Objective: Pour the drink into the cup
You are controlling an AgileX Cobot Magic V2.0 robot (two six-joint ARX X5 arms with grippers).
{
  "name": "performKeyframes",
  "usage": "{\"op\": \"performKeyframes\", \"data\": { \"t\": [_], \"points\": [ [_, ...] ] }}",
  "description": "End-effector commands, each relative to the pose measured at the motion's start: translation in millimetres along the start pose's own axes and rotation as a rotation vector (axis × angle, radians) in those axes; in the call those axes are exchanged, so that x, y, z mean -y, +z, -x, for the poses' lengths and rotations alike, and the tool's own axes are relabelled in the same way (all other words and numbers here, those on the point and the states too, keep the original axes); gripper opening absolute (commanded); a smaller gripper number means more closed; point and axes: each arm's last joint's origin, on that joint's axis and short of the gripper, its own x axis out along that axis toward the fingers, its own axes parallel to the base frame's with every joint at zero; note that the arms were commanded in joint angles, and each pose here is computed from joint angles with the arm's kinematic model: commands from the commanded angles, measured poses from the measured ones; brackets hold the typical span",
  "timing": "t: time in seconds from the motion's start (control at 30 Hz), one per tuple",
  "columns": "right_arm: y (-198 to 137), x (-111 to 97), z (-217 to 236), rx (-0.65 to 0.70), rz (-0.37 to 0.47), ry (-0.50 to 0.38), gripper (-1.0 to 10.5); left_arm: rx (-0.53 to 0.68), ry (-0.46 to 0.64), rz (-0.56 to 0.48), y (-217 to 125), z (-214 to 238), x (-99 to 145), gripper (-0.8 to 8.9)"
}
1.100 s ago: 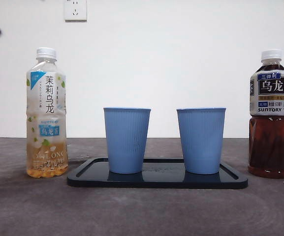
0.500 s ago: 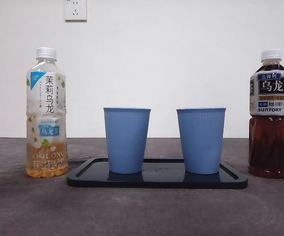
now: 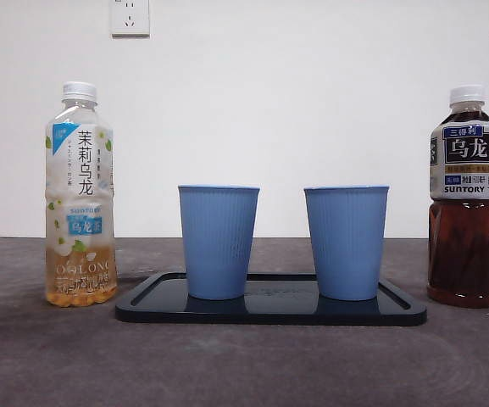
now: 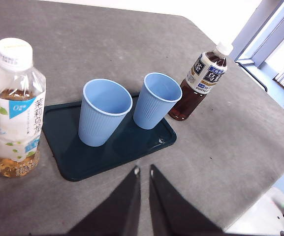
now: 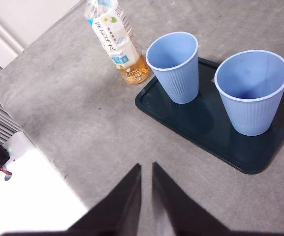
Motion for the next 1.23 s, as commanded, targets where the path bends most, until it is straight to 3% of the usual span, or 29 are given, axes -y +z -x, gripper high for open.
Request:
{"op": "performKeyframes", "data": {
  "t": [0.03, 0.5, 0.6, 0.77, 0.87, 1.0, 1.23],
  "points": [
    [4, -2, 2, 0.014, 0.003, 0.009, 0.2, 0.022, -0.019, -0.019, 5, 3, 3, 0.21],
    [4, -2, 2, 0.014, 0.003, 0.009, 0.2, 0.063, -0.007, -0.016, 4, 3, 0, 0.21],
    [4, -2, 2, 0.014, 0.003, 0.009, 0.2, 0.152, 0.049, -0.003, -3, 0, -11, 0.21],
    [4, -2, 2, 0.015, 0.003, 0.009, 0.2, 0.309, 0.223, -0.097, -39, -10, -44, 0.21],
    [4, -2, 2, 0.014, 0.003, 0.009, 0.2, 0.336, 0.321, -0.14, -68, -21, -65, 0.21],
    [4, -2, 2, 0.015, 0.003, 0.009, 0.2, 0.358, 0.432, -0.124, -101, -36, -89, 0.21],
    [4, -2, 2, 0.015, 0.003, 0.009, 0.2, 0.349, 0.557, -0.079, -130, -45, -110, 0.21]
  ]
}}
